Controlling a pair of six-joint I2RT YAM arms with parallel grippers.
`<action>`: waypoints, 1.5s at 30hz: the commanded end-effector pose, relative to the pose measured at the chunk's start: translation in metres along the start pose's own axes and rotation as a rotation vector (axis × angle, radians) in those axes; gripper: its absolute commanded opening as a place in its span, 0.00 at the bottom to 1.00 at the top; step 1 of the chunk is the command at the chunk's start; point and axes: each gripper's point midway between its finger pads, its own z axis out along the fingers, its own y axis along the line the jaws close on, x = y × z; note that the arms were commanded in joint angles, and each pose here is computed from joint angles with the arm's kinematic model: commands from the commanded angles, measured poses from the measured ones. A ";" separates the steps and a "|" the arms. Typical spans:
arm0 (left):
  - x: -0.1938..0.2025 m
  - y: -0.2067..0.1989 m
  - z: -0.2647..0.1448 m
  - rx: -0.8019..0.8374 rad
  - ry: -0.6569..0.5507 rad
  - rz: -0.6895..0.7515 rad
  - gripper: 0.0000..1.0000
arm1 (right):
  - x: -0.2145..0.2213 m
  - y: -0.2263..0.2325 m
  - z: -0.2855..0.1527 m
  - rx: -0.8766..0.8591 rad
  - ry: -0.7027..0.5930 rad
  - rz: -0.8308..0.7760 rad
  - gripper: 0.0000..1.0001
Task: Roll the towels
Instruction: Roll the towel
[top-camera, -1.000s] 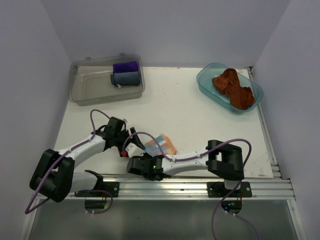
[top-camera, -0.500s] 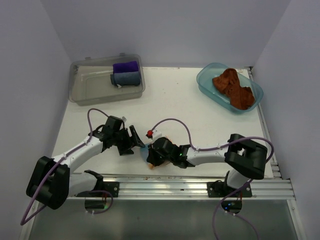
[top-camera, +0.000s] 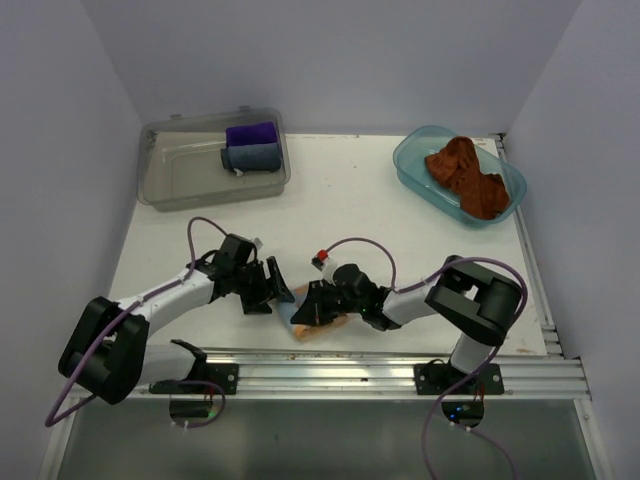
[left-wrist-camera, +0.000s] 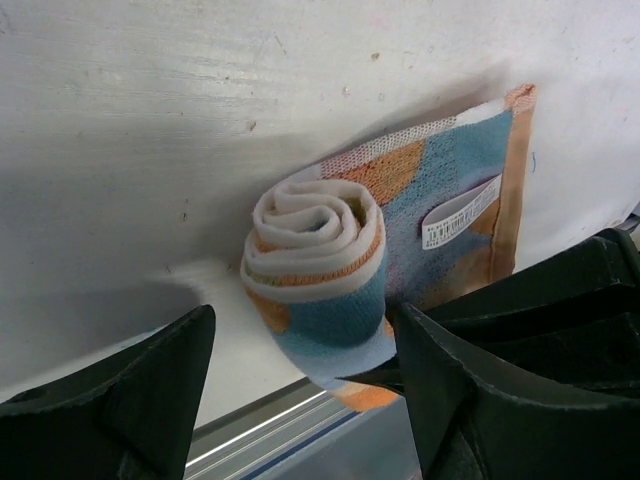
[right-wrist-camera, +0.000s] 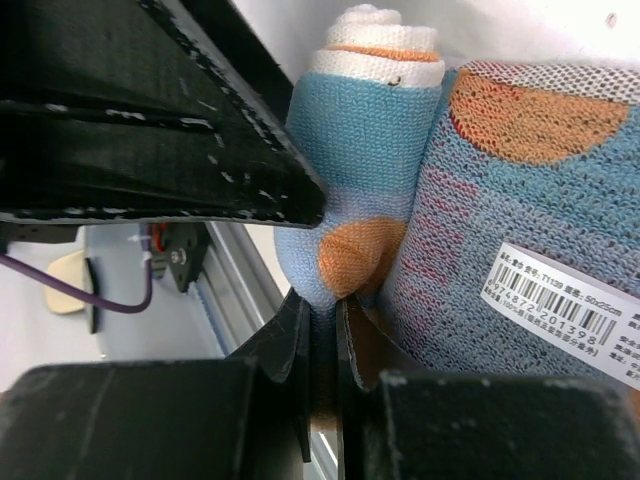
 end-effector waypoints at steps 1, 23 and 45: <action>-0.004 -0.011 0.006 0.041 -0.001 0.044 0.75 | 0.008 0.013 -0.002 -0.104 0.035 0.052 0.00; -0.001 -0.003 0.015 0.012 0.004 0.006 0.24 | -0.043 -0.025 -0.110 0.484 -0.101 -0.201 0.66; 0.005 -0.002 0.001 0.011 0.008 0.075 0.22 | -0.042 -0.093 -0.072 0.735 0.054 -0.280 0.00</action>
